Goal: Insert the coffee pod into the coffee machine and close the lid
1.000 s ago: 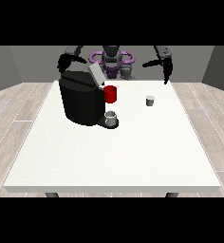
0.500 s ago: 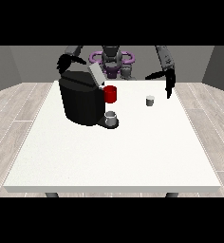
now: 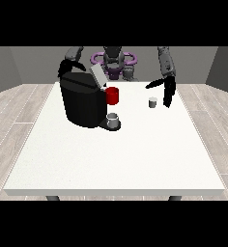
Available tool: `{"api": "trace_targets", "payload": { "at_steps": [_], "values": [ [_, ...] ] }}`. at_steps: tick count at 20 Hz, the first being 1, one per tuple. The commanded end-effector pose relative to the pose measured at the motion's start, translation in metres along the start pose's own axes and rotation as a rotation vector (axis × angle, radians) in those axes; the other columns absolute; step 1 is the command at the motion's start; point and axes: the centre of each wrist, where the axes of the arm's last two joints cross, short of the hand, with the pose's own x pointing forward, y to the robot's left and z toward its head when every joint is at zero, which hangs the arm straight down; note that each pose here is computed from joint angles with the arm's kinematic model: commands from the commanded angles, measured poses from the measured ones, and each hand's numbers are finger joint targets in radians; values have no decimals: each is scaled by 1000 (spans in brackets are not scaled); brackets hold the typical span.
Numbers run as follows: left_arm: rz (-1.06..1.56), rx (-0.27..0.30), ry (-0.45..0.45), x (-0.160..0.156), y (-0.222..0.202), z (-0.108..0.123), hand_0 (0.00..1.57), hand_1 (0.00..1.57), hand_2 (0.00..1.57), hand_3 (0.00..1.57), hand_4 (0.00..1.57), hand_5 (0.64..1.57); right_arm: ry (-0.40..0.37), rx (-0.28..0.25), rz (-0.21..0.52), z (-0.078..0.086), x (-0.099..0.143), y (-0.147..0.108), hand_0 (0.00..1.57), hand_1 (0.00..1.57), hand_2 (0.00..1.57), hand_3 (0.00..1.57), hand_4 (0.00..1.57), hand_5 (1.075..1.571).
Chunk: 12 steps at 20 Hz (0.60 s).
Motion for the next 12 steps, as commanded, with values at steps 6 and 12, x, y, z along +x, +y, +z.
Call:
{"api": "trace_targets", "payload": {
  "at_steps": [6, 12],
  "values": [
    [-105, -19, 65, -14, -5, -9, 807, 807, 847, 501, 0, 1571, 59, -20, 70, -10, -10, 12, 0, 0, 0, 0, 423, 1571],
    [-260, -37, 65, -8, -32, -16, 600, 600, 715, 469, 0, 1571, 60, -5, 77, -24, -5, 3, 0, 0, 0, 0, 356, 1571]
  ]
}}
